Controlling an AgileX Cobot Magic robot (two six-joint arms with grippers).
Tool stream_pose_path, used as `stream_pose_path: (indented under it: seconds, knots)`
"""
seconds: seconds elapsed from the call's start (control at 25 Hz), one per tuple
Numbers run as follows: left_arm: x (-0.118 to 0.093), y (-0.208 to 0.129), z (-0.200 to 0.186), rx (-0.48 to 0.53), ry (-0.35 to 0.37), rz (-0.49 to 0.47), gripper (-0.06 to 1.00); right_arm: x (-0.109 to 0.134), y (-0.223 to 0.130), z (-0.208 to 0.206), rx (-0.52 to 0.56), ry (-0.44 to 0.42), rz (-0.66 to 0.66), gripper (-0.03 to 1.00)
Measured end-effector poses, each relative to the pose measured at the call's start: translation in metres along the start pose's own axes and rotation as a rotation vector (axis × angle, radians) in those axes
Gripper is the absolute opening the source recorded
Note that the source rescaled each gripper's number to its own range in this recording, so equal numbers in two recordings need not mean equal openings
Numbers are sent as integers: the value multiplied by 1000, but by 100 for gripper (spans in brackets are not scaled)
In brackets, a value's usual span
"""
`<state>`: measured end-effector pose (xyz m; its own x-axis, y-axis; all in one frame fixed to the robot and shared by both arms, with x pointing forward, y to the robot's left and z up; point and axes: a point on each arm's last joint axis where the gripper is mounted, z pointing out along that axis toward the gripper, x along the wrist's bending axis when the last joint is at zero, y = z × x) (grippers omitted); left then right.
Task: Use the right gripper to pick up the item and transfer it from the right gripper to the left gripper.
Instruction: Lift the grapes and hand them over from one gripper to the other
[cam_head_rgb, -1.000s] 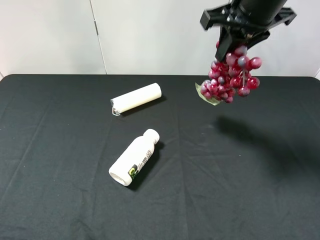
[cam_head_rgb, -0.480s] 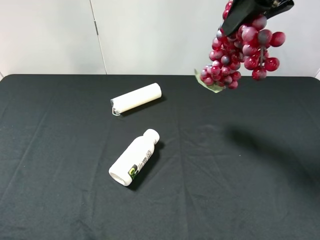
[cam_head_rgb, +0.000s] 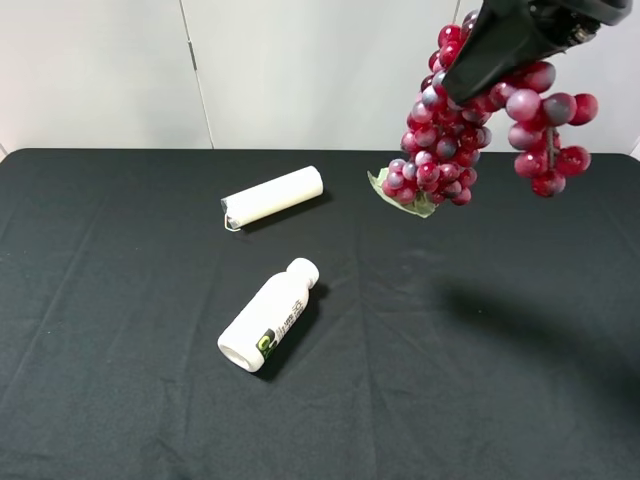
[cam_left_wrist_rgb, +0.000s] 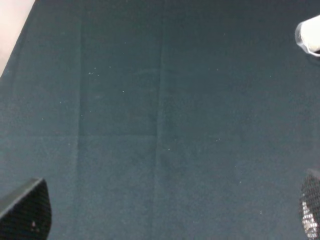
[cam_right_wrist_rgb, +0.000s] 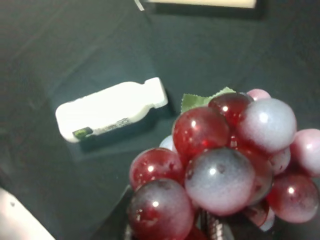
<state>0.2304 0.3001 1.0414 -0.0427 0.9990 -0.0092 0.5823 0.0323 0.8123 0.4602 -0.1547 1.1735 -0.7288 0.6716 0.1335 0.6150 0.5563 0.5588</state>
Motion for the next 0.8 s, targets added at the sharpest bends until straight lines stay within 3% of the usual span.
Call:
stream_pose_path:
  seconds: [0.16,0.44,0.6,0.8]
  knots:
    - [-5,9,5,84,-58,95,98,5,-2,1,-9,54,-93,2]
    - [-19,38,23,184,-237,230,98,9,0,1,-30,94,-146,2]
    - [-30,51,34,149,-383,328,98,9,0,1,-31,95,-147,2]
    - [-41,66,43,125,-483,433,98,10,0,1,-34,106,-143,2]
